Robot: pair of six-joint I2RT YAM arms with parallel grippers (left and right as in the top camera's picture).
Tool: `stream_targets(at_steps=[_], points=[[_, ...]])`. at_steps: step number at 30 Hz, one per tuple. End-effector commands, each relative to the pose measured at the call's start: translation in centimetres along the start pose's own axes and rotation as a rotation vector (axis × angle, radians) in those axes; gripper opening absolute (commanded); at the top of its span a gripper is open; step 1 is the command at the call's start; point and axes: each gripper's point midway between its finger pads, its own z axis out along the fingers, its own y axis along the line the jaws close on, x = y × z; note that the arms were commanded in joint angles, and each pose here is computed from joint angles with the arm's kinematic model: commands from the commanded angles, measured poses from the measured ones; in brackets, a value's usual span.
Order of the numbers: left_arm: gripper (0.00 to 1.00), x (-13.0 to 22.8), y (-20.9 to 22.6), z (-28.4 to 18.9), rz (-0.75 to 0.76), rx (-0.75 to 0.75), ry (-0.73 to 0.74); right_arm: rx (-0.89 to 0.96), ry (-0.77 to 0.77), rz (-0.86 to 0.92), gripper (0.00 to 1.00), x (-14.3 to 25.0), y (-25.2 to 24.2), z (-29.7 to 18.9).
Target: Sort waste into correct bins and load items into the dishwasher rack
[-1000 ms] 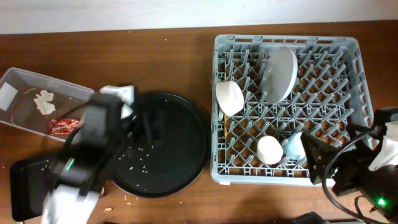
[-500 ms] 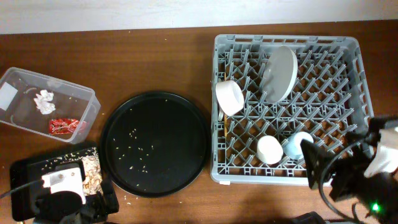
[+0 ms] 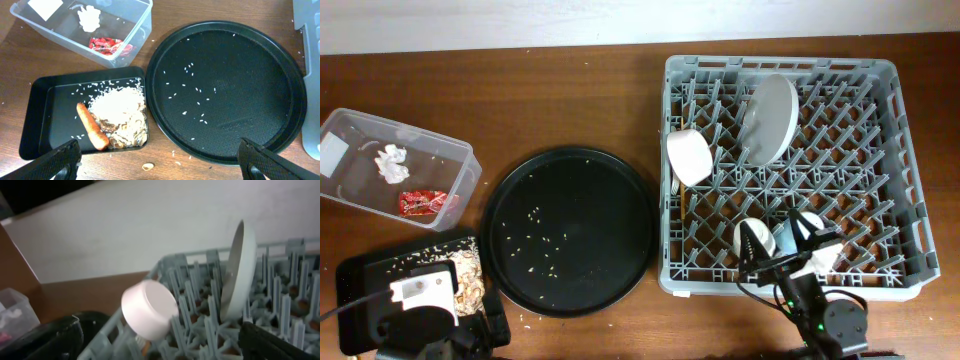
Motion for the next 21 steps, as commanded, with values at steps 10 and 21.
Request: stream_targets(at_steps=[10, 21], points=[[0.99, 0.0, 0.1, 0.0, 0.01, -0.007, -0.002, 0.027, 0.094, 0.005, 0.99, 2.6, -0.8, -0.1], [0.99, -7.1, -5.8, 5.3, 0.098, 0.27, -0.686, 0.027, 0.094, 0.005, 0.99, 2.6, -0.8, -0.1]])
